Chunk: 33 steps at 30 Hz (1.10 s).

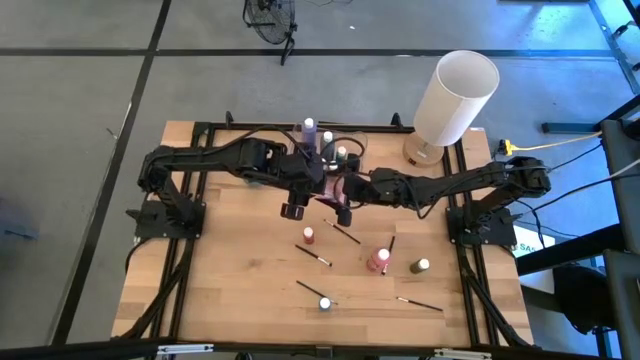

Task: Pick & Place Paint Supplies
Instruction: Put the pink paint bottle into the transparent bin

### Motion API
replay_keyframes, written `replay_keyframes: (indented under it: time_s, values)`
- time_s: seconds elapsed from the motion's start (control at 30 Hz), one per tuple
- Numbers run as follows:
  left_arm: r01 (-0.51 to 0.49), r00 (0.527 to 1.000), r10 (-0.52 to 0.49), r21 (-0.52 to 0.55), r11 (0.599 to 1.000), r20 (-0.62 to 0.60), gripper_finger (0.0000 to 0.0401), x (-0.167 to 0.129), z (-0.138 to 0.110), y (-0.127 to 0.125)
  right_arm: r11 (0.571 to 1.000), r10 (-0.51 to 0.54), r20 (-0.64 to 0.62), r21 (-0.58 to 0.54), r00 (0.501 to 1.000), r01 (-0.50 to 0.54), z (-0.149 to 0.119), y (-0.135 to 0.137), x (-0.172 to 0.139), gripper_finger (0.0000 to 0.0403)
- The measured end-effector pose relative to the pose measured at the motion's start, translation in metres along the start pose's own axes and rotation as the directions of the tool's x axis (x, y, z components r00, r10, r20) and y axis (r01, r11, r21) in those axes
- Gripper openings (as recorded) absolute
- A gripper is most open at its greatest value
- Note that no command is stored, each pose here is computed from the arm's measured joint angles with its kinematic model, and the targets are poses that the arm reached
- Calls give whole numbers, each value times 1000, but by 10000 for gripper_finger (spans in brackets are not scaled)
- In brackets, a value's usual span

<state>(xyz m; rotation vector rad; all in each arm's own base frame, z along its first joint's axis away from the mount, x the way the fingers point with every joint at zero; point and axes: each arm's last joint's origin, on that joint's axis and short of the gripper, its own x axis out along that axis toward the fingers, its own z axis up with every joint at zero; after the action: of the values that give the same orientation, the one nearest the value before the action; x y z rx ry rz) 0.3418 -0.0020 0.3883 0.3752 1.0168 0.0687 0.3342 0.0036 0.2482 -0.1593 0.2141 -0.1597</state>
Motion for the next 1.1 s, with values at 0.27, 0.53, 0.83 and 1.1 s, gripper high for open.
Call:
replay_keyframes:
  time_s: [0.27,0.53,0.83,1.1]
  values:
    - [2,1000,-2,-7,1000,13,203,0,1,0,1000,15,-57,7,998,-14,-6,1,0,271]
    - [8,1000,-8,-19,1000,14,203,0,1,1,1000,17,-57,7,998,-17,-6,1,0,226]
    - [12,1000,-12,-19,1000,16,203,0,1,1,1000,20,-57,11,998,-19,-6,2,0,208]
    - [-32,999,31,39,999,12,228,0,2,1,1000,10,-56,8,998,-9,-5,3,-1,184]
